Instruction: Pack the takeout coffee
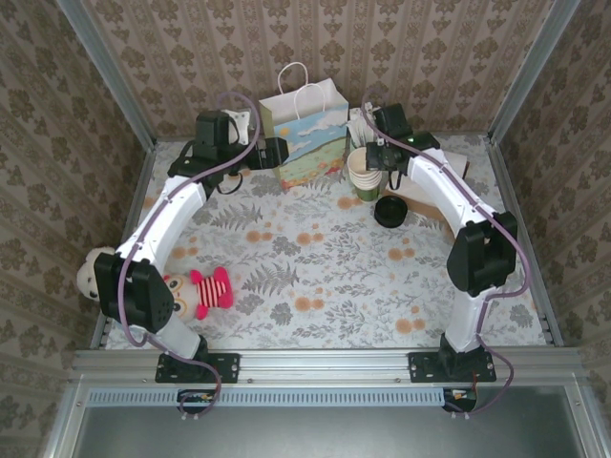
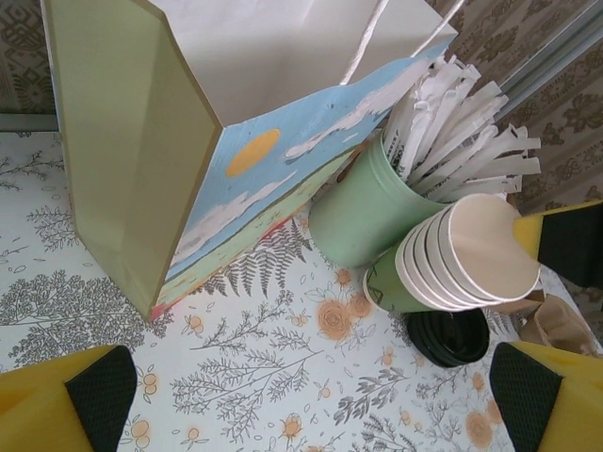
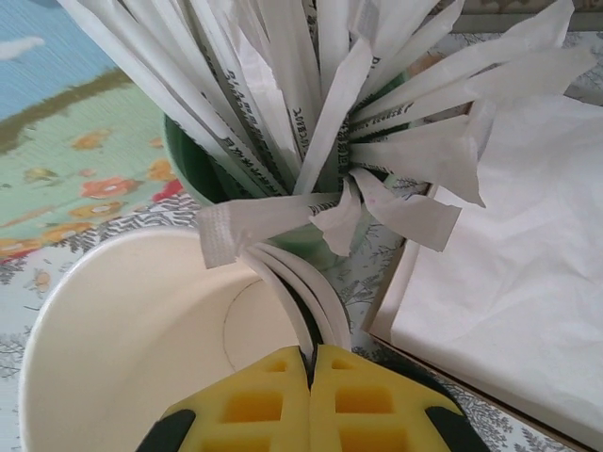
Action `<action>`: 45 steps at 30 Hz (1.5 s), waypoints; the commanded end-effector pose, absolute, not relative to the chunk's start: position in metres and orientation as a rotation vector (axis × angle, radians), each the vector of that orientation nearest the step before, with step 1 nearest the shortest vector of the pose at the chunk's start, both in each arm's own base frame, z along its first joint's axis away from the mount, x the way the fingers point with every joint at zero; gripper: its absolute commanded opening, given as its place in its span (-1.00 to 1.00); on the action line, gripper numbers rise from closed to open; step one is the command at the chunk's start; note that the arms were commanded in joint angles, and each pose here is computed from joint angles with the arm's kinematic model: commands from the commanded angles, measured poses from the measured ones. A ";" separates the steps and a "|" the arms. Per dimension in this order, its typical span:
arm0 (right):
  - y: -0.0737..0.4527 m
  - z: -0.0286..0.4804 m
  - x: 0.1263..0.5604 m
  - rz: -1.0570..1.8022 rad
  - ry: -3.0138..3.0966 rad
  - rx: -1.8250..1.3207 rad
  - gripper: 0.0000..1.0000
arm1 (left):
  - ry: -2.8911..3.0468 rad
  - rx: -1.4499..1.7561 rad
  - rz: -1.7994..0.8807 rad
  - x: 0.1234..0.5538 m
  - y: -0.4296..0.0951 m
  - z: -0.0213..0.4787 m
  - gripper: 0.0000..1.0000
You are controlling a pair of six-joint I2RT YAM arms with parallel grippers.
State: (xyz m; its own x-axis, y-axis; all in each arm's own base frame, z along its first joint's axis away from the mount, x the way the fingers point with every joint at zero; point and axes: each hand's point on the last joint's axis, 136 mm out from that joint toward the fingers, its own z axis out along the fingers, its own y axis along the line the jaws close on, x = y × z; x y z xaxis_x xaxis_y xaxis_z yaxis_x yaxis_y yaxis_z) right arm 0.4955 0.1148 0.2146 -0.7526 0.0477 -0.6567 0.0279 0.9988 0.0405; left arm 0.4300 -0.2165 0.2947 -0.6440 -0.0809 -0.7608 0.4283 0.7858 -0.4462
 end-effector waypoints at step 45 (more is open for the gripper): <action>0.209 0.221 0.375 0.337 2.333 0.012 -1.00 | 2.229 -0.022 -0.644 0.399 -0.190 0.262 1.00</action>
